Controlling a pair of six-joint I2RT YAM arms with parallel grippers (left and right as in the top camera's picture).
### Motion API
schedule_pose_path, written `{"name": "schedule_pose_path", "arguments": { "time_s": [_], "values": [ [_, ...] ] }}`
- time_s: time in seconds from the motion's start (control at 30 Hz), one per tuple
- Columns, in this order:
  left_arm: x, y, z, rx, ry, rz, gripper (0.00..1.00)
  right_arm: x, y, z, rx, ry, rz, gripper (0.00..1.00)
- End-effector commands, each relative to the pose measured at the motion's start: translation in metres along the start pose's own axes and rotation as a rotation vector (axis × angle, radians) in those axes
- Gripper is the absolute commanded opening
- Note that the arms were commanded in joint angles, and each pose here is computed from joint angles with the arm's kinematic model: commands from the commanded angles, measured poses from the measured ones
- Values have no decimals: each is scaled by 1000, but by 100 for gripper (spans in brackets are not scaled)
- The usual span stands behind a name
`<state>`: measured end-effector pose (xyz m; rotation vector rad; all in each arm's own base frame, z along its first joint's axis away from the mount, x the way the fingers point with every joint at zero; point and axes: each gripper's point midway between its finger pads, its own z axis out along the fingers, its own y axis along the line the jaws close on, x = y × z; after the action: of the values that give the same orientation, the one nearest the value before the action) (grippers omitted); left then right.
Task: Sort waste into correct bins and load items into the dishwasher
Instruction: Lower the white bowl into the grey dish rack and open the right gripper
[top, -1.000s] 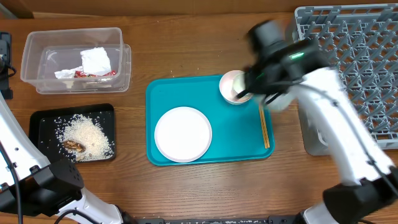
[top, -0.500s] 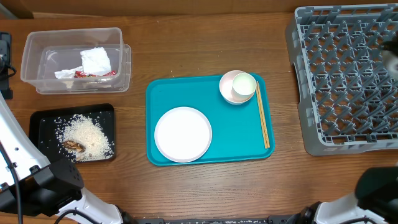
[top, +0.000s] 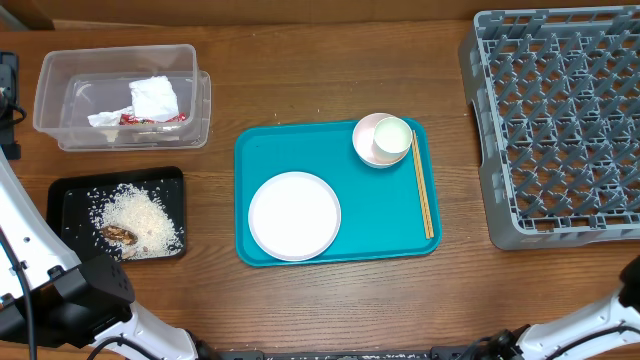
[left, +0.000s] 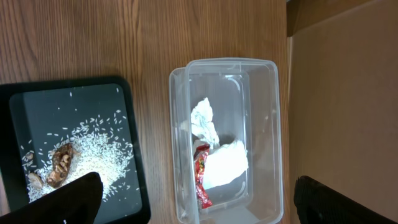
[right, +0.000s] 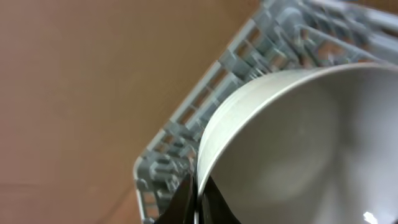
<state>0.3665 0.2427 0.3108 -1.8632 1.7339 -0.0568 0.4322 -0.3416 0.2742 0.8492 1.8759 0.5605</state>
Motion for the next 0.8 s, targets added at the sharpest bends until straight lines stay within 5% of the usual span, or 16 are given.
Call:
{"name": "schedule_pose_path", "arguments": {
  "time_s": [0.0, 0.77],
  "values": [
    [-4, 3, 3, -18, -16, -12, 100, -2, 15, -1, -222, 43, 35, 4],
    [-4, 3, 3, -18, -16, -12, 100, 17, -87, 27, -107, 73, 298, 4]
  ]
}}
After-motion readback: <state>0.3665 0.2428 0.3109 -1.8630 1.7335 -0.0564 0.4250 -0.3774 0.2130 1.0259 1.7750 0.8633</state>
